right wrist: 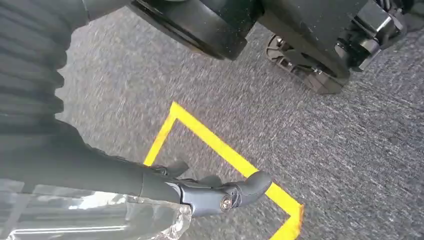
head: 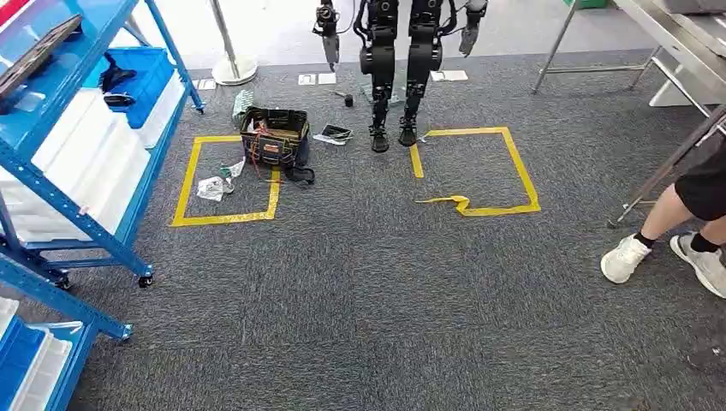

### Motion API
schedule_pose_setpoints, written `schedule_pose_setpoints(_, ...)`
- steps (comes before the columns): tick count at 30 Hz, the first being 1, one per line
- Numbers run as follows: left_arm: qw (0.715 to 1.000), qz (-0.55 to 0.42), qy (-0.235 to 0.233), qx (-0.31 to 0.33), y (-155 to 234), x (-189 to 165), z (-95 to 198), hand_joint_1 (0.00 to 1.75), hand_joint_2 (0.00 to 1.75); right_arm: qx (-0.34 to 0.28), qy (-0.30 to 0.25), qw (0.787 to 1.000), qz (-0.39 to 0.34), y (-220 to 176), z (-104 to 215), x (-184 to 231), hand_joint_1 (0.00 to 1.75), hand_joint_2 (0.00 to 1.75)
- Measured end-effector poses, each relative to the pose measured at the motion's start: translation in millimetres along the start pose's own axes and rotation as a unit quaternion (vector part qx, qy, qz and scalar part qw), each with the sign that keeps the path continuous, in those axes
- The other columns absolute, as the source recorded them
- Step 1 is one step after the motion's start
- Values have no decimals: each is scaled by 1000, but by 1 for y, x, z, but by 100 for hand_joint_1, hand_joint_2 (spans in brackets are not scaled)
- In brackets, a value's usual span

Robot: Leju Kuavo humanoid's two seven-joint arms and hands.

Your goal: Take the parts from the cabinet and place them on the table.

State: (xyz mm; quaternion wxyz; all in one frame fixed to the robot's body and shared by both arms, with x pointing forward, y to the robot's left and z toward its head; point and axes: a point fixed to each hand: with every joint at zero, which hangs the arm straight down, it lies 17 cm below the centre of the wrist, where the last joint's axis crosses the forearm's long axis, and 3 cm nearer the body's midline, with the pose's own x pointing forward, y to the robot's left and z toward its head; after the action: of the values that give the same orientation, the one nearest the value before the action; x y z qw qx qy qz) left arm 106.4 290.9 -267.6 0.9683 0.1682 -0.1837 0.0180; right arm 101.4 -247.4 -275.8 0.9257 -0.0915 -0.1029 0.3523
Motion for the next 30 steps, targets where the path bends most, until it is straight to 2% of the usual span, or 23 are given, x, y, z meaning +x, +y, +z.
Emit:
schedule_pose_setpoints(6,1000,10,-17,1,1,11,-2,0,0,-1,13,1000,6,-7,-1,3,0,175)
schedule_pose_setpoints(10,1000,9,0,-2,0,6,-2,0,0,-5,15,1000,1,-12,-1,6,0,175)
schedule_pose_setpoints(15,1000,4,-3,-6,-4,11,-1,0,0,-11,10,1000,-6,-18,-2,9,0,175)
schedule_pose_setpoints(30,1000,-19,-10,-12,-6,10,0,0,0,-5,16,1000,-13,-7,-1,1,0,175)
